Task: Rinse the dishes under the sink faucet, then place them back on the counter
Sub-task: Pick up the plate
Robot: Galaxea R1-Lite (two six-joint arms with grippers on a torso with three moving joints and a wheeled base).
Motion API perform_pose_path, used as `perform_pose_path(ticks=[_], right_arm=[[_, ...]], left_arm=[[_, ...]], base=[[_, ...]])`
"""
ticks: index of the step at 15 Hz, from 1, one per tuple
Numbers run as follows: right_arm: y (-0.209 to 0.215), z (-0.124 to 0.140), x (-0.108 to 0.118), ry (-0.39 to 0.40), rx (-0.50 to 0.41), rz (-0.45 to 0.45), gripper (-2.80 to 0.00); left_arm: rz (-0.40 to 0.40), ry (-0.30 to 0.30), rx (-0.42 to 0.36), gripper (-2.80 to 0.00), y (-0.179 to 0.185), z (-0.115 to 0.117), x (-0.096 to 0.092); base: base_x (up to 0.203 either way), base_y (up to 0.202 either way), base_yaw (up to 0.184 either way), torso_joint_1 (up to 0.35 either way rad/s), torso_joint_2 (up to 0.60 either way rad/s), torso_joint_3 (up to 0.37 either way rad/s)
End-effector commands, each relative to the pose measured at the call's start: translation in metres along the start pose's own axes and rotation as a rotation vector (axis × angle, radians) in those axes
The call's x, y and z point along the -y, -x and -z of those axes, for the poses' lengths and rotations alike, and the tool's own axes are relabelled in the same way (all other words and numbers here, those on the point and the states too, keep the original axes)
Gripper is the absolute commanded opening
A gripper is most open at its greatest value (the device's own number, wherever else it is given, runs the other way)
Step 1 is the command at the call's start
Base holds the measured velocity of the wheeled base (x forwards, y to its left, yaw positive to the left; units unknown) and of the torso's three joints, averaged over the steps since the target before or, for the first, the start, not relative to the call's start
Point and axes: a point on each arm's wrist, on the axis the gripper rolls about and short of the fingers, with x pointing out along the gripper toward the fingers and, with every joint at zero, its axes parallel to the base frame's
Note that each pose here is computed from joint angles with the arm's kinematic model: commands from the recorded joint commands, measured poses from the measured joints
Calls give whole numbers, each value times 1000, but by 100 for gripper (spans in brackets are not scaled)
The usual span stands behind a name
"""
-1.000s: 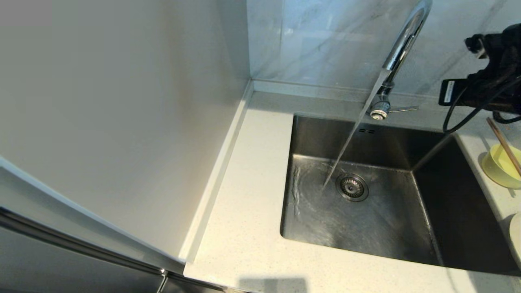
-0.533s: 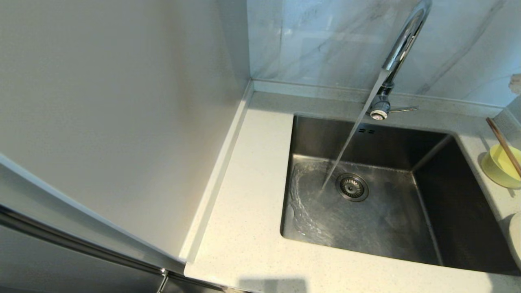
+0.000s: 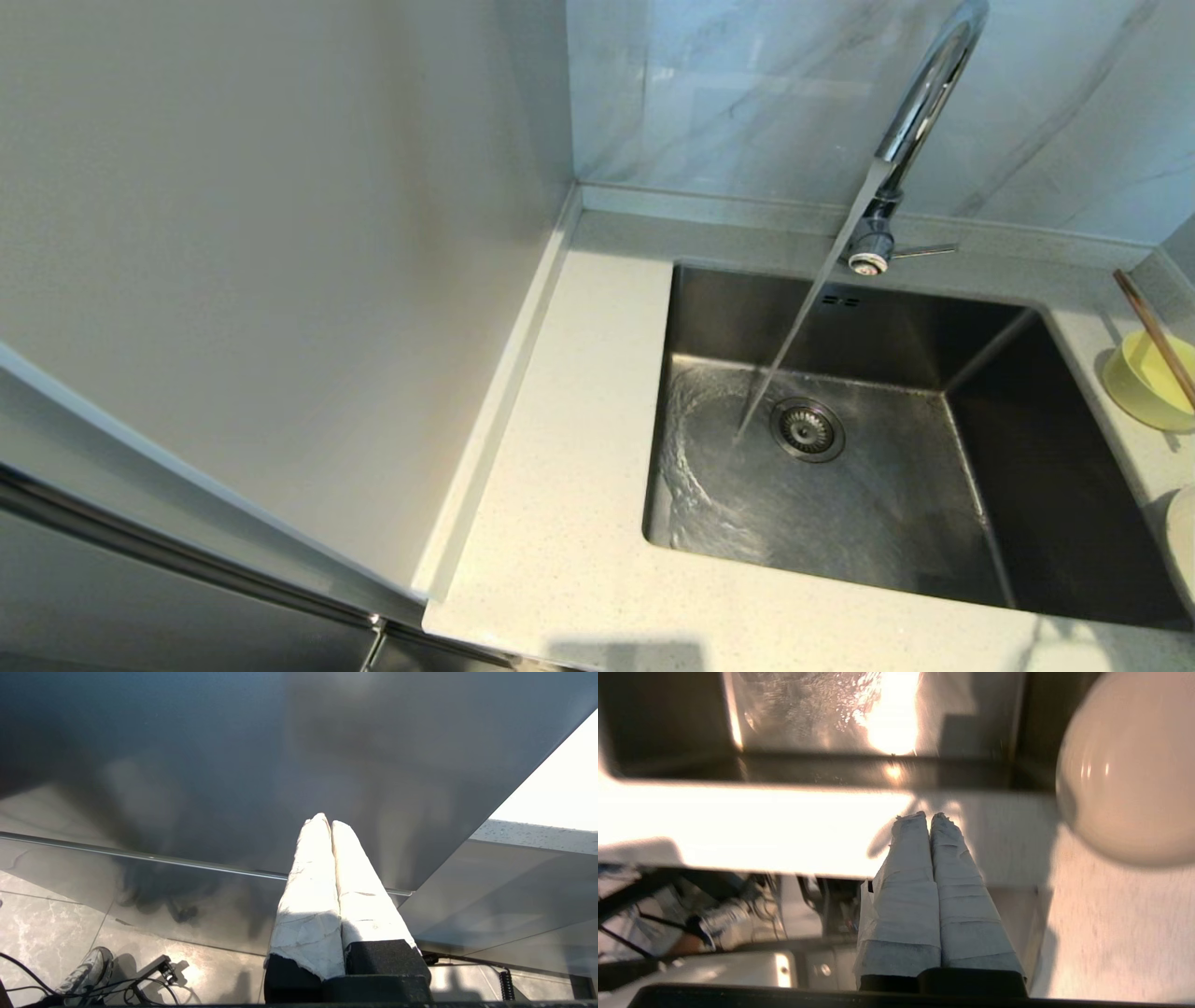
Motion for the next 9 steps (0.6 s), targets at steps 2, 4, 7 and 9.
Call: perform_pose_path(ticks=[2,4,7,9], right_arm=[[-6,32,6,29,-33,30,-280],[-21,39,10,60,15,103,-280],[-47,39,18,8,15,232,0],[-61,31,20,-20,2,236,0]], left_arm=[[1,-1,0,-280,0,0,0],[1,-1,0,-280,0,0,0],[0,0,0,-280,0,0,0],[-1,0,0,-280,0,0,0]], base=[[0,0,0,0,0,0],[0,0,0,0,0,0],[0,0,0,0,0,0],[0,0,0,0,0,0]])
